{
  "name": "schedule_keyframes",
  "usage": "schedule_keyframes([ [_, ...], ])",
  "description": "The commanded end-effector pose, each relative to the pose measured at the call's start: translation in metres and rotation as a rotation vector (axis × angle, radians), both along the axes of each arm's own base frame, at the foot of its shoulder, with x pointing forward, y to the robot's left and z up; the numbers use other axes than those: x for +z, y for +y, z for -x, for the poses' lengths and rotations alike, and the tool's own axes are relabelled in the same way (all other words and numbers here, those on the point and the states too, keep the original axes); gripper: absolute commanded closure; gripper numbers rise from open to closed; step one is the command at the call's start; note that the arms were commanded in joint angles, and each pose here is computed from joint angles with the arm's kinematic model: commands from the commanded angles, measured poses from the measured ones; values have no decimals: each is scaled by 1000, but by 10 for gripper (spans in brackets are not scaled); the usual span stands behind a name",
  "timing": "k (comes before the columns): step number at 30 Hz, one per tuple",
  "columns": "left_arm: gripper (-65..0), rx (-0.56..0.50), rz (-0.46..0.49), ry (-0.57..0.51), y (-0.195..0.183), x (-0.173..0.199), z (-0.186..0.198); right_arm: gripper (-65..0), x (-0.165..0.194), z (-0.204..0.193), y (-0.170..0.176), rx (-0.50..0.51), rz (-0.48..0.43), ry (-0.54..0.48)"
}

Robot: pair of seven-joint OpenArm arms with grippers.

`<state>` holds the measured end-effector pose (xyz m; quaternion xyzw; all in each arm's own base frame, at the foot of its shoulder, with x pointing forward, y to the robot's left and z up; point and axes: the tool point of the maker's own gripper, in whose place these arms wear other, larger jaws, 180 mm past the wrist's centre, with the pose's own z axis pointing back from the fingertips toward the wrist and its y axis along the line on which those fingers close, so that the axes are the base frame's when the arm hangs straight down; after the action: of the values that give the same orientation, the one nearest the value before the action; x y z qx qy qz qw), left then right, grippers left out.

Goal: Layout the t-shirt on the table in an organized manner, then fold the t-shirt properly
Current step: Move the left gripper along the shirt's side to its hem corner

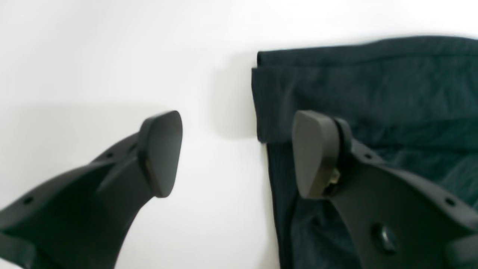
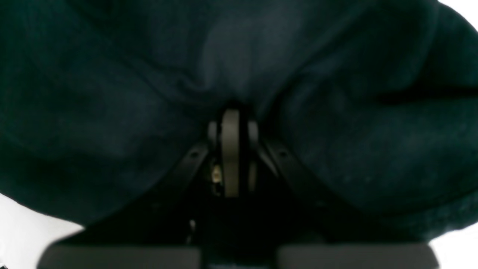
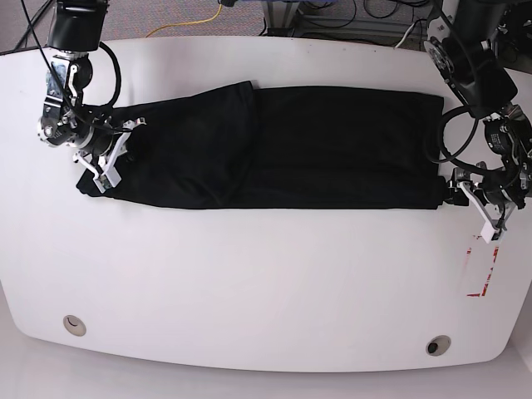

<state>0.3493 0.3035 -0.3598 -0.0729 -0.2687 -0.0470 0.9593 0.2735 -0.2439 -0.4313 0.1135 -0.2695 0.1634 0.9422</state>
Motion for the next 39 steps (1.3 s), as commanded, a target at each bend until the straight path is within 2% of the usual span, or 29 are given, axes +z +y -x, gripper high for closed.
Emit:
schedule_keyframes([
  [1,-435,7,12,-38,5,10,-13,-29,-13,16,-10,11,75,87],
  [12,-433,-58,29,-16,-17,-2,-21,-29,-13,16,-9,11,73,87],
  [19,-429,-59,28,-16,-17,-2,-21,-29,-13,15,-9,11,73,86],
  [24,-379,-59,28,-11,-17,-4,-19,-29,-13,15,-9,11,73,86],
  [39,-378,-79,53,-1,-34,-11,-20,-29,-13,15,-9,11,73,86],
])
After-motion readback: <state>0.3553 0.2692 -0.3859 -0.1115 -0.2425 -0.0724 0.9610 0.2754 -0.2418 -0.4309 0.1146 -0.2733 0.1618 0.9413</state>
